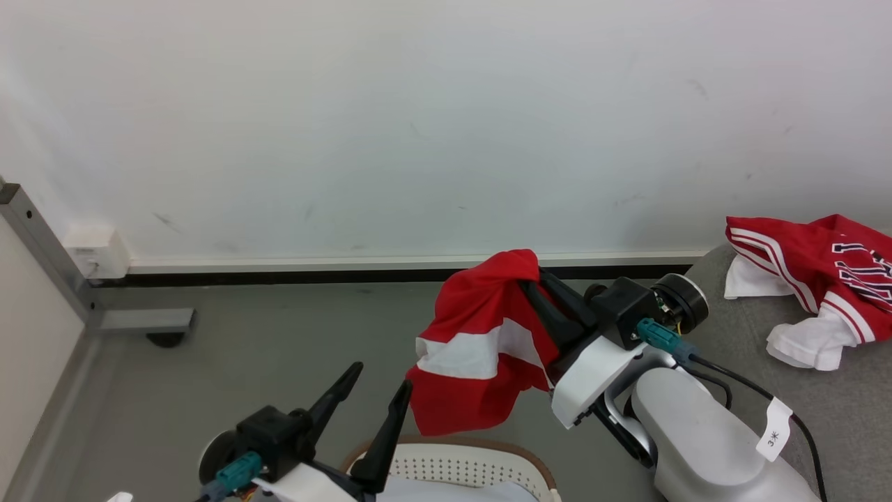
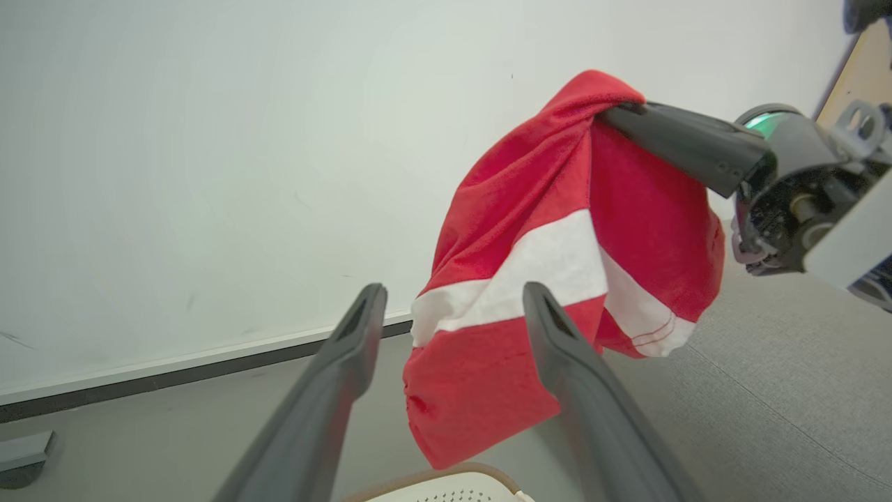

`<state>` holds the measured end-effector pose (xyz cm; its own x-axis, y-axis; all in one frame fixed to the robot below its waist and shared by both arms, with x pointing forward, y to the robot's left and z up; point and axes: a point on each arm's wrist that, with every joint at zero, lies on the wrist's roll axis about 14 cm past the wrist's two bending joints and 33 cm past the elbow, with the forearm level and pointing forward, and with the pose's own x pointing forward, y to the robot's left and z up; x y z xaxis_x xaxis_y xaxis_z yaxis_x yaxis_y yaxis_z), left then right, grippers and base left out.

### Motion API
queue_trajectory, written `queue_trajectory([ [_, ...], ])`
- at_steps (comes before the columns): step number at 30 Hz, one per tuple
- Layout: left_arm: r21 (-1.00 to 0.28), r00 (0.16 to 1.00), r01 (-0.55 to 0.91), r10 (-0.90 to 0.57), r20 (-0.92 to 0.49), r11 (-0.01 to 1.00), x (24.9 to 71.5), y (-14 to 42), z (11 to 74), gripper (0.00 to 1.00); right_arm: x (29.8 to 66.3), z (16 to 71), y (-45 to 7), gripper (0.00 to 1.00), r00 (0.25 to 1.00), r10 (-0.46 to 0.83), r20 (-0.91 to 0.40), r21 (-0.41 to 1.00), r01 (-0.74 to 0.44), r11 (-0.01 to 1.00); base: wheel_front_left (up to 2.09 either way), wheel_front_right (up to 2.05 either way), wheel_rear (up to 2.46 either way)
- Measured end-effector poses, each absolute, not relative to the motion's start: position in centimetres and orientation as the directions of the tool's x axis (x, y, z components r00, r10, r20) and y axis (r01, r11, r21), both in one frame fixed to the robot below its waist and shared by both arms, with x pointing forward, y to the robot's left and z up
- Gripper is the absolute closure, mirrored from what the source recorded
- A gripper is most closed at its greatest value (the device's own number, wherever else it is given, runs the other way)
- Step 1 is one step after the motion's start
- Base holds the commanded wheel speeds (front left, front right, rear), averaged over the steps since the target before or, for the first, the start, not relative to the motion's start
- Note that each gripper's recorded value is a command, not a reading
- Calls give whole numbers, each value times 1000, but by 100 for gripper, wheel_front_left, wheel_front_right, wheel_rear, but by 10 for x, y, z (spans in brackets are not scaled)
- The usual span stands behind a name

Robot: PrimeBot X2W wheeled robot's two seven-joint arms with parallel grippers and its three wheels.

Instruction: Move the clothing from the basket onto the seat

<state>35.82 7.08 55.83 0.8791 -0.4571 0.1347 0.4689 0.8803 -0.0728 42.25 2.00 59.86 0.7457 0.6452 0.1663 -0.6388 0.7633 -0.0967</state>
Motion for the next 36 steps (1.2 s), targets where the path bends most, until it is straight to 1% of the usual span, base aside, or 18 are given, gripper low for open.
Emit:
queue_trajectory([
  [7, -74, 849, 523, -511, 137, 849, 364, 51, 559, 0, 426, 603, -6, 100, 785, 592, 183, -98, -585, 805, 0, 0, 0],
  [12, -78, 803, 592, -579, 143, 802, 367, 24, 561, 0, 429, 609, -42, 100, 834, 513, 205, -102, -503, 858, 0, 0, 0],
  [18, -85, 720, 692, -677, 152, 717, 366, -18, 563, 0, 428, 609, -98, 100, 897, 390, 209, -122, -372, 920, 0, 0, 0],
  [24, -92, 610, 792, -775, 165, 604, 357, -66, 566, 0, 419, 611, -165, 100, 945, 242, 220, -138, -215, 967, 0, 0, 0],
  [27, -100, 555, 832, -814, 169, 546, 350, -87, 568, 0, 413, 612, -195, 100, 959, 176, 222, -149, -144, 978, 0, 0, 0],
  [29, -105, 529, 849, -832, 169, 518, 347, -96, 568, 0, 410, 611, -214, 100, 966, 137, 218, -161, -103, 982, 0, 0, 0],
  [30, -105, 529, 849, -832, 169, 518, 347, -96, 568, 0, 410, 611, -214, 100, 966, 137, 218, -161, -103, 982, 0, 0, 0],
  [31, -111, 509, 861, -845, 166, 497, 345, -103, 566, 0, 410, 609, -230, 100, 973, 102, 209, -168, -67, 984, 0, 0, 0],
  [36, -121, 470, 882, -866, 168, 455, 343, -111, 566, 0, 423, 616, -261, 100, 977, 46, 208, -191, -5, 982, 0, 0, 0],
])
